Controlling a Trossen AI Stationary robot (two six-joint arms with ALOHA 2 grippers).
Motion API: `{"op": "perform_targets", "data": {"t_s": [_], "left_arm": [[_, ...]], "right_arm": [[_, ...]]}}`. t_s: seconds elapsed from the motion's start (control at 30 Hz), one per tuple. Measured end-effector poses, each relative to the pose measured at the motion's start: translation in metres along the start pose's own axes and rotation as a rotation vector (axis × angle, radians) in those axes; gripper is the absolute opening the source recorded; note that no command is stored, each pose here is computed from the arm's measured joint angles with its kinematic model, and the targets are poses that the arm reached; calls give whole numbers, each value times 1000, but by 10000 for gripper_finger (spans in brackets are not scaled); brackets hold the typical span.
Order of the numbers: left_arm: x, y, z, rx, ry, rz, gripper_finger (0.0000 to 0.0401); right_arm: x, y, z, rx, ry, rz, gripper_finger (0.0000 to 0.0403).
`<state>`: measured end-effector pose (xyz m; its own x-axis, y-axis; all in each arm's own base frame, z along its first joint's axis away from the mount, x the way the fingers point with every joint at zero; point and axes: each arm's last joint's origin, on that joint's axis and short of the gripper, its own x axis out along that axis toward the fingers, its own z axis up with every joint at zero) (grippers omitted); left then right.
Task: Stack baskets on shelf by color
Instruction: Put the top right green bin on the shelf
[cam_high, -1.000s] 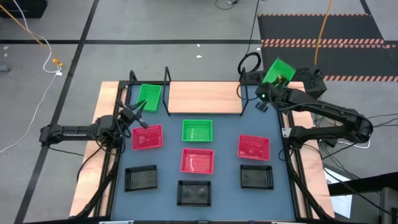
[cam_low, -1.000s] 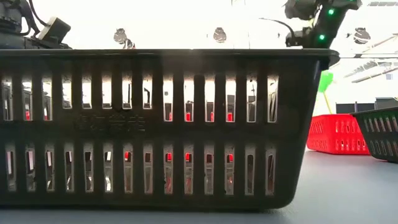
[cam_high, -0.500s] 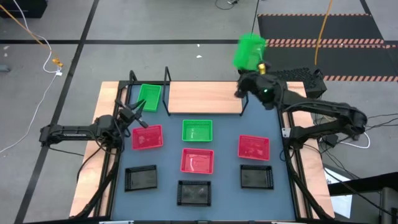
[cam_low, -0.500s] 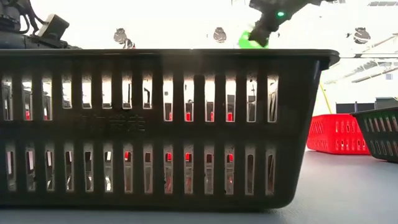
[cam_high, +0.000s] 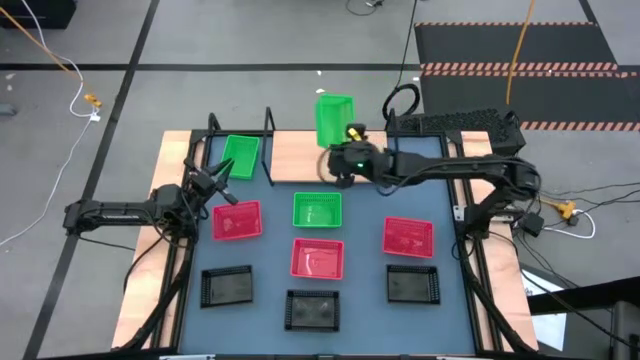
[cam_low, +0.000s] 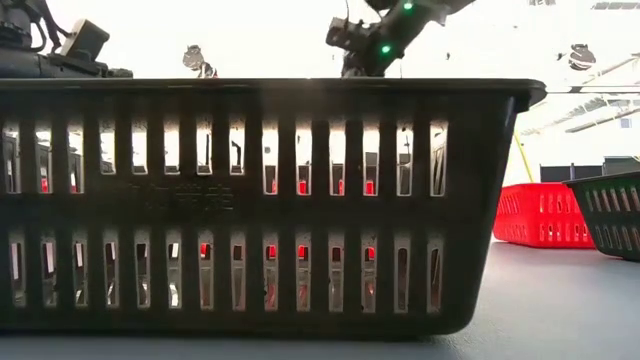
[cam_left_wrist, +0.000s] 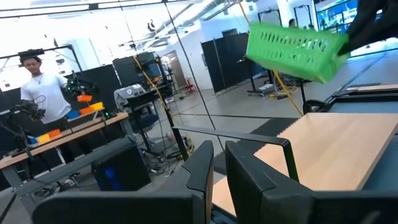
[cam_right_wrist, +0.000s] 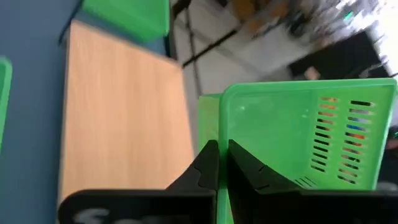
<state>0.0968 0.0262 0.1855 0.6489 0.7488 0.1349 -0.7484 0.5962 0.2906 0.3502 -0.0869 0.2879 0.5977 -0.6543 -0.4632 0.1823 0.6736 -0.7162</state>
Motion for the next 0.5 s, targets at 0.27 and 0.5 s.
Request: {"op": "perform_targets", "data": {"t_s": [0.27, 0.5], "left_arm": [[0, -2, -4, -14, 28, -12, 47], [0, -2, -4, -10, 28, -13, 47]], "right_arm": [[12, -6, -4, 102, 291, 241, 2], [21, 4, -28, 119, 503, 350, 2]]}}
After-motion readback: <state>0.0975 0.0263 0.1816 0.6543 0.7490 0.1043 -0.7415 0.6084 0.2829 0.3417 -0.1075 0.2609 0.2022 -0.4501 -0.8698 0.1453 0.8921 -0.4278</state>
